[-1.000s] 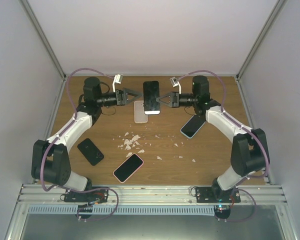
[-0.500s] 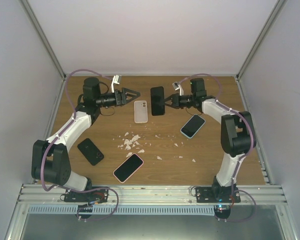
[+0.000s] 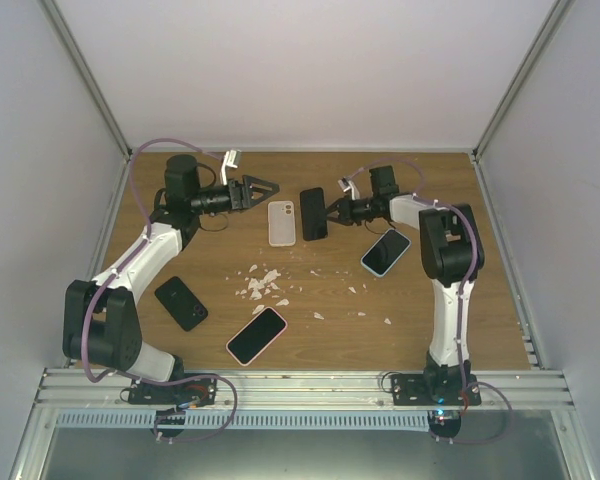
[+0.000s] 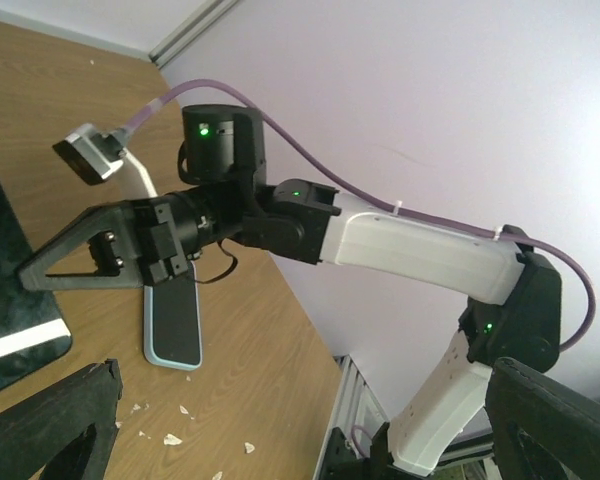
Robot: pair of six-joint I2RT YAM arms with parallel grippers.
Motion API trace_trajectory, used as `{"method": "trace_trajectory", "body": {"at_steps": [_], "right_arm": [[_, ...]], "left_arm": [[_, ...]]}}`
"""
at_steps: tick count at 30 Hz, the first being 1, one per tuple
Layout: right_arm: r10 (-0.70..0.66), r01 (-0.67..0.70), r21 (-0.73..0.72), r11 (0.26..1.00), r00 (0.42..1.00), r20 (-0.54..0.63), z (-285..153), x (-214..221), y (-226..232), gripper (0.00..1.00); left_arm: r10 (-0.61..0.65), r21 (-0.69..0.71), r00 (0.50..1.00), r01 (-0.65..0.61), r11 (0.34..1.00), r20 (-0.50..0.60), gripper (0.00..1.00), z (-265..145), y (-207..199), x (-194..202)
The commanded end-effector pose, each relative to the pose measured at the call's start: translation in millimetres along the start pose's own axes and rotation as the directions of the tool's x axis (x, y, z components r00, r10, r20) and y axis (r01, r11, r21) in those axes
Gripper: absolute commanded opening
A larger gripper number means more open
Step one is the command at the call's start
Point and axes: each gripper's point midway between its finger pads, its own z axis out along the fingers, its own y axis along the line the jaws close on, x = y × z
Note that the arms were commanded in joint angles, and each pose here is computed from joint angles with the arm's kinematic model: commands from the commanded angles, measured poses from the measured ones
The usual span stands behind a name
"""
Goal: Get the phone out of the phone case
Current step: Place the phone at the center of the board.
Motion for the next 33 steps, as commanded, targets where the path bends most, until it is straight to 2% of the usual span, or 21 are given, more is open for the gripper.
{"method": "trace_trajectory", "body": {"at_steps": [1, 17, 33], "right_arm": [[-0.023, 0.023, -0.049, 0.999, 1.000, 0.000, 2.8, -10.5, -3.4, 0.00], [0.085, -0.086, -0.056, 0.995, 0.996, -0.016, 22.0, -8.8, -35.9, 0.03], [0.091, -0.092, -0.023, 0.996, 0.995, -0.028, 25.7, -2.7, -41.5, 0.21]], "left_arm": [[0.041, 0.012, 0.999, -0.042, 0.999, 0.023, 0.99, -3.0, -4.9, -8.4], [0.009, 0.032, 1.000, -0.009, 0.999, 0.018, 0.99, -2.9, 0.3, -6.8], [-0.001, 0.037, 1.000, 0.001, 0.999, 0.019, 0.99, -2.6, 1.6, -6.3]]}}
